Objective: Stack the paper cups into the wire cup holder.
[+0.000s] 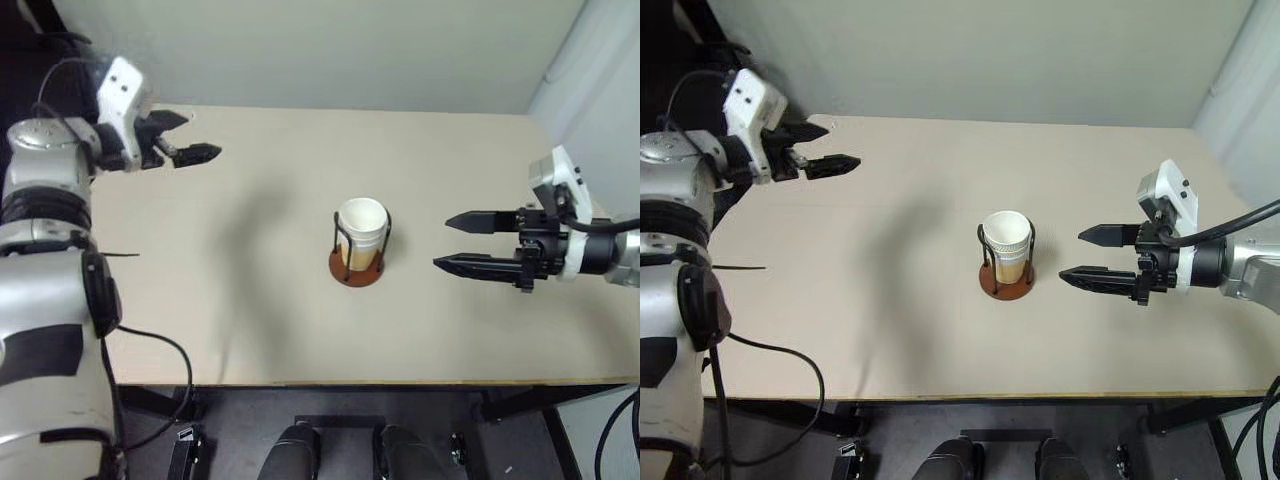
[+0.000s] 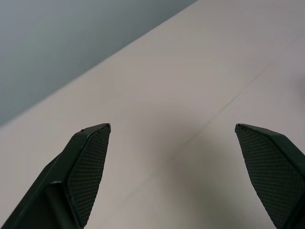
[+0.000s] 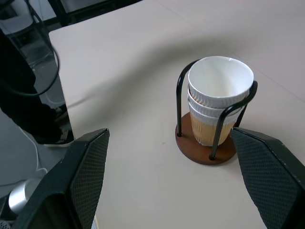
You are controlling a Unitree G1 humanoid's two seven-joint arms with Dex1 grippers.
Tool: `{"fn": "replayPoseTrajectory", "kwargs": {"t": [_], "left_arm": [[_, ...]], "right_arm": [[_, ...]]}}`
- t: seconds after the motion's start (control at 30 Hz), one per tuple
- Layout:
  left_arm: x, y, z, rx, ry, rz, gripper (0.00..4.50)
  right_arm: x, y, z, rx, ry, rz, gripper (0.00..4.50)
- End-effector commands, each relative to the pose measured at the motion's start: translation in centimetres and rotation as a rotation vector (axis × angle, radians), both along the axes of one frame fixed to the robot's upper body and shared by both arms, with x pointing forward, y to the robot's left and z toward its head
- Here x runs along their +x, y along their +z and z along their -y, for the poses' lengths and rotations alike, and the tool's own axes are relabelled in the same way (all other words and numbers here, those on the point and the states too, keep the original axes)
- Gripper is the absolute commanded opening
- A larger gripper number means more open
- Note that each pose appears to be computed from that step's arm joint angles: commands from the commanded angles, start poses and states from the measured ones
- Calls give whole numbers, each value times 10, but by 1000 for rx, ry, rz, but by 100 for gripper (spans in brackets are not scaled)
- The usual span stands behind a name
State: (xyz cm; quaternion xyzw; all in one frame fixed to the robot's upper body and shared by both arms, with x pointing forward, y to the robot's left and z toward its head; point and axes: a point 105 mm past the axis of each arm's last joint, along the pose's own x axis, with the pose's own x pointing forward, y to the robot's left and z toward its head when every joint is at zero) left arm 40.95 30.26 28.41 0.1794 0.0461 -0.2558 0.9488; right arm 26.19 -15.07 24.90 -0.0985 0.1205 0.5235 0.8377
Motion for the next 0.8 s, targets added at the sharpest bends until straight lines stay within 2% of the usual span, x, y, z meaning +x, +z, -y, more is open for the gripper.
{"fn": "replayPoseTrajectory", "kwargs": {"t": [0.03, 0.23, 0.37, 0.6, 0.7, 0.8], "left_arm": [[-7, 21, -7, -39, 10, 70, 448], [-13, 22, -16, -76, 30, 78, 448], [-22, 14, -5, -109, -100, 39, 448], [-28, -11, 40, -31, -391, -74, 448], [-19, -20, 59, 27, -420, -68, 448], [-9, -20, 81, 0, -449, -58, 448]], "right_arm": [[1, 6, -2, 23, 2, 36, 413], [5, 8, -10, 32, 21, 47, 413], [11, 9, -7, 35, -2, 65, 413], [27, 8, 11, -6, -76, 106, 413], [33, 9, 14, 8, -108, 132, 413], [38, 4, 13, 22, -138, 146, 413]]}}
